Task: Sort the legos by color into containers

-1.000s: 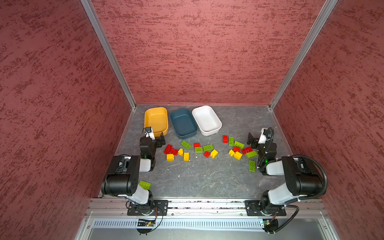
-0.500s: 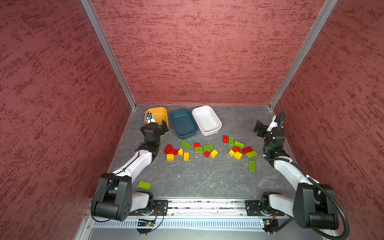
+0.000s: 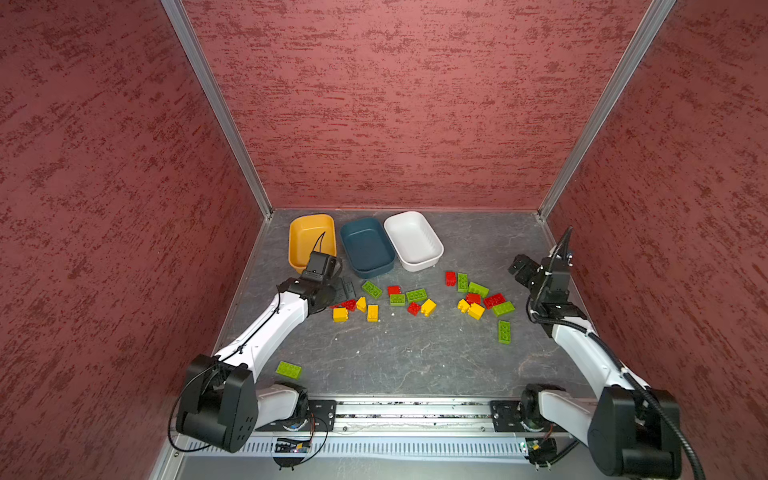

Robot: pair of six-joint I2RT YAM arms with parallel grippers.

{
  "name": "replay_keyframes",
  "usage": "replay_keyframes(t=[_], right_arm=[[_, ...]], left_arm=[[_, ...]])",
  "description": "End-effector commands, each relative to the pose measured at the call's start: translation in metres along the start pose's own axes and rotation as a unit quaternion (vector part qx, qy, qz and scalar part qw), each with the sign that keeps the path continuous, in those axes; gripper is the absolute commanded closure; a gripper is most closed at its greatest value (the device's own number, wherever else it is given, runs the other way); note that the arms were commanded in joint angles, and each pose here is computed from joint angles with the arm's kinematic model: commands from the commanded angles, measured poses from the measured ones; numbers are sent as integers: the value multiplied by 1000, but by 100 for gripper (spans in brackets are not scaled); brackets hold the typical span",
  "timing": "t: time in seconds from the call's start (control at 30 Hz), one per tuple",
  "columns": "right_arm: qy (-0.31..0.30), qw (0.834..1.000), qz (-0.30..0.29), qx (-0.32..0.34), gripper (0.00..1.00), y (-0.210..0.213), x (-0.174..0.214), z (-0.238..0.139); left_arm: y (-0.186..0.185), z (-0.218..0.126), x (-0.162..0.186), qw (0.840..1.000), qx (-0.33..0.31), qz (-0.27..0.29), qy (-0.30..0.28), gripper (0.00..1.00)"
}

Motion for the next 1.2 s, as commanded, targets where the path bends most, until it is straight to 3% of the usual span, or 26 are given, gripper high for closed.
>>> replay_keyframes(t=[0.0, 0.13, 0.37, 0.6, 0.8, 1.03, 1.17], right_arm=[[-8, 1000, 17, 2, 1, 2, -4, 0], [-18, 1000, 21, -1, 1, -2, -2, -1], [-26, 999, 17, -14, 1, -5, 2, -5], [-61, 998, -8, -13, 1, -3, -15, -21], [-91, 996, -15, -16, 1, 0, -28, -33], [-80, 996, -2, -30, 1, 1, -24, -38], [-56, 997, -18, -49, 1, 11, -20, -40]], left_arm=[[1, 6, 36, 995, 10, 25, 99, 1], [-1, 23, 40, 989, -12, 31, 144, 2], [3, 44, 41, 983, -55, 65, 164, 5], [-9, 53, 48, 982, -31, 89, 166, 17], [-1, 60, 51, 979, -65, 99, 167, 28], [7, 60, 43, 980, -91, 98, 144, 40], [8, 58, 41, 981, -95, 96, 137, 52]])
Point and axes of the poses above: each gripper's point midway between its finger pads, its own z axis out along the fingers, its own y axis along the line the jaws close on, x = y × z, the point moved 2 cm from there along -z, back along the fingers, and after that the axes turned 9 degrees about z, right-handed, at the moved point
